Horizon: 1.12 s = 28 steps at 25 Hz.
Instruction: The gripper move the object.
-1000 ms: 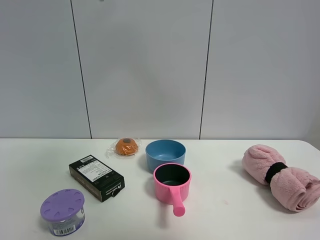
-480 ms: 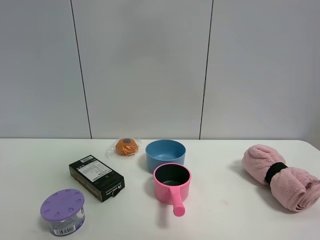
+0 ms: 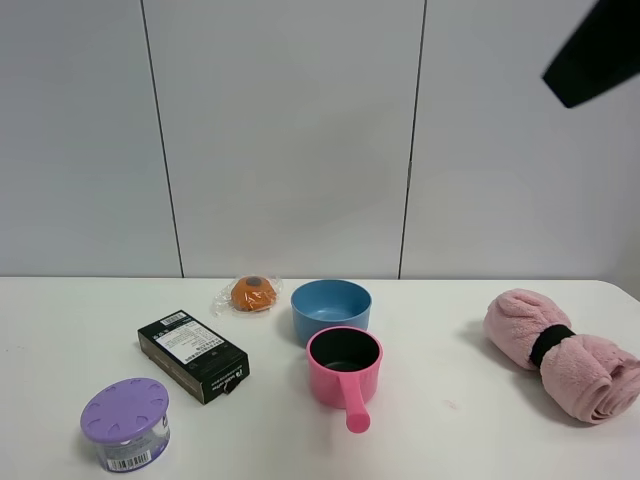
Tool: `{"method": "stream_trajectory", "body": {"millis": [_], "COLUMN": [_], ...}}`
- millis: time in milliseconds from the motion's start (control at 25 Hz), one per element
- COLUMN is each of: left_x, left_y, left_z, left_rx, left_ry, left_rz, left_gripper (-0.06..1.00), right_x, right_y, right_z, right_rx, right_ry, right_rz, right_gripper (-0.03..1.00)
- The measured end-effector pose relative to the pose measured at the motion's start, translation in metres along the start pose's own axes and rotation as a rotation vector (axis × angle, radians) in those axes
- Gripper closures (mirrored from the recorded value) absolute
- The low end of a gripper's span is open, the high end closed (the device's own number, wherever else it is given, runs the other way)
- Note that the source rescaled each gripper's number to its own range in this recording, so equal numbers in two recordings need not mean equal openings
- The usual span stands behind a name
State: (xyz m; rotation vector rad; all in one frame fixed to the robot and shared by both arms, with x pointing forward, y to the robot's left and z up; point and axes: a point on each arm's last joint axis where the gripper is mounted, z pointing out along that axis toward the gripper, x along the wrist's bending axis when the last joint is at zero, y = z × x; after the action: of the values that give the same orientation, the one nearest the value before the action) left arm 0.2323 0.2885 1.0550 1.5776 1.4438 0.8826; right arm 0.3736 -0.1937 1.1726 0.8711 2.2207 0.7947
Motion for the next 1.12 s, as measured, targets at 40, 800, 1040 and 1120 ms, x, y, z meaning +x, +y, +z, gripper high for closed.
{"method": "stream_trajectory", "body": {"millis": [40,800,1040,1120], "left_x": [0.0,0.0,0.0,0.0], "left_y": [0.0,0.0,0.0,0.0], "left_z": [0.0,0.0,0.0,0.0], "left_rx": [0.0,0.0,0.0,0.0], "left_ry": [0.0,0.0,0.0,0.0], "left_rz": [0.0,0.0,0.0,0.0], "left_gripper": [-0.06,-0.06,-0.06,-0.06], "right_x": [-0.007,0.008,0.022,0.028], "right_y": [-0.009,-0.153,-0.177,-0.184], "right_z": [-0.002,-0.03,-0.046,-0.05], "right_rx": [0.021,0.1,-0.016,-0.051], "right_ry": [-0.029,-0.137,-0.221,-0.257], "right_rz": [0.037,0.579,0.677,0.699], "right_gripper": [0.05,0.05,0.05,0.05]}}
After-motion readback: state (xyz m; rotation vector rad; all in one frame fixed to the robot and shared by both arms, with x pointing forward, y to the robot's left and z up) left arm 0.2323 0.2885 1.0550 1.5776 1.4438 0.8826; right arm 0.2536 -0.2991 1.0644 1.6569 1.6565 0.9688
